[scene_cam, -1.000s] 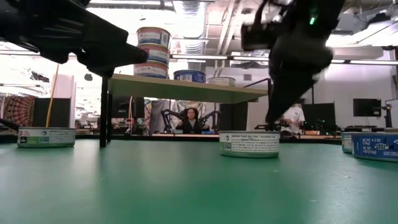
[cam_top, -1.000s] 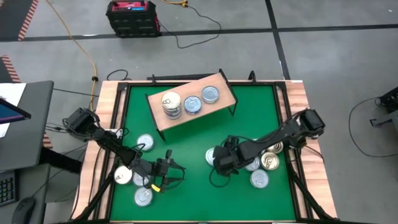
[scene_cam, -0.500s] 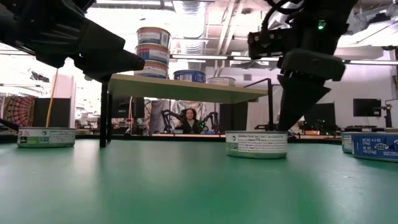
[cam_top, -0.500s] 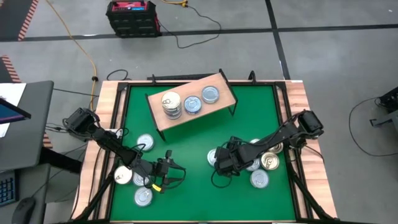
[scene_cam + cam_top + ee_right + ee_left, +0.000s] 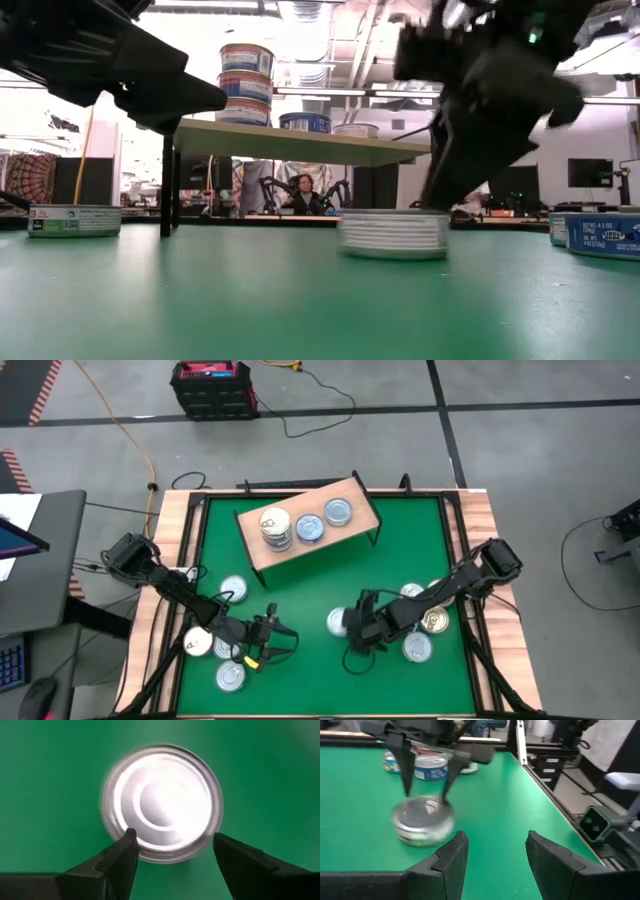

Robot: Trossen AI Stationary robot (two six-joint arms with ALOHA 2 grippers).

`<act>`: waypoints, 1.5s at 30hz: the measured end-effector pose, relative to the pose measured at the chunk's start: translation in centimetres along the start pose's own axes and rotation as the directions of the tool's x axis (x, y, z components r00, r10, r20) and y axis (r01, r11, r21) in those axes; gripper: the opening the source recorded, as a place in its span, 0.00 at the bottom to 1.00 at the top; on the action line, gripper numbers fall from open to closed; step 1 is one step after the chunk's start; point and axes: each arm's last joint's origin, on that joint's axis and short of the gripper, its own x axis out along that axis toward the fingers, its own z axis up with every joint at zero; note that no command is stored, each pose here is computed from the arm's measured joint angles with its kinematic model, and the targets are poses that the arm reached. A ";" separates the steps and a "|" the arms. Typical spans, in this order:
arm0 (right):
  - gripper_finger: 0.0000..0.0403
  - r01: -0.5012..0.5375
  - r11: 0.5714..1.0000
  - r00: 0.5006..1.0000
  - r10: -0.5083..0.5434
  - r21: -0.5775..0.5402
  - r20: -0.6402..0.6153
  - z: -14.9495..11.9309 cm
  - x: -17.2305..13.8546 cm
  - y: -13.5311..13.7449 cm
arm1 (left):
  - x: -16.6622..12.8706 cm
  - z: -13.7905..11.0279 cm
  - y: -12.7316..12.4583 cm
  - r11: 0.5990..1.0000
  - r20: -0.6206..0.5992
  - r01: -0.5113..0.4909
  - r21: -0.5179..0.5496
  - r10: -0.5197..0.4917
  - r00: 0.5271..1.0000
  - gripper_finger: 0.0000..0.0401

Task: Stack canned seafood by type on shelf
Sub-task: Stack the green white tuna can on top of the green white tuna can on the shelf

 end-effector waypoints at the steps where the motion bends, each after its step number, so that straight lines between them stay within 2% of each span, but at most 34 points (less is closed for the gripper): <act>1: 0.71 -0.030 0.999 0.999 0.031 -0.019 0.015 0.3 -0.2 0.4 | 0.0 0.0 0.0 1.000 -0.003 0.007 -0.007 -0.007 1.000 0.47; 5: 0.71 -0.060 0.993 0.998 0.063 -0.100 0.024 1.3 -1.1 1.1 | 1.3 -0.3 -0.3 1.000 -0.032 -0.001 -0.006 0.000 0.999 0.47; 9: 0.71 -0.034 0.991 0.998 0.026 -0.129 -0.056 1.5 -2.0 0.6 | 3.7 -1.0 -1.2 0.998 -0.120 -0.011 0.061 0.019 0.993 0.47; 16: 0.71 -0.188 0.982 0.973 0.182 -0.032 -0.143 1.2 -2.3 1.3 | 6.6 -0.9 -2.3 0.991 -0.301 -0.097 0.096 0.122 0.946 0.47; 23: 0.71 -0.180 0.982 0.979 0.185 0.056 -0.090 0.0 -2.3 2.6 | 8.7 -1.0 -2.8 0.987 -0.323 -0.119 0.112 0.149 0.934 0.52; 30: 0.71 -0.207 0.975 0.978 0.209 0.080 -0.019 -1.0 -1.6 3.3 | 8.8 -1.3 -1.7 0.983 -0.371 -0.178 0.046 0.182 0.911 0.60; 34: 0.71 -0.198 0.976 0.980 0.198 0.089 0.007 -1.1 -1.4 3.2 | 9.0 -1.2 -1.3 0.984 -0.381 -0.180 -0.001 0.166 0.909 0.61; 39: 0.71 -0.236 0.968 0.971 0.231 0.089 0.062 -1.3 -0.9 3.3 | 9.2 -0.9 -1.1 0.984 -0.356 -0.176 -0.016 0.159 0.921 0.61; 45: 0.71 -0.229 0.970 0.973 0.225 0.085 0.055 -1.7 -0.2 3.3 | 9.3 -0.9 -1.2 0.989 -0.359 -0.145 -0.031 0.125 0.925 0.61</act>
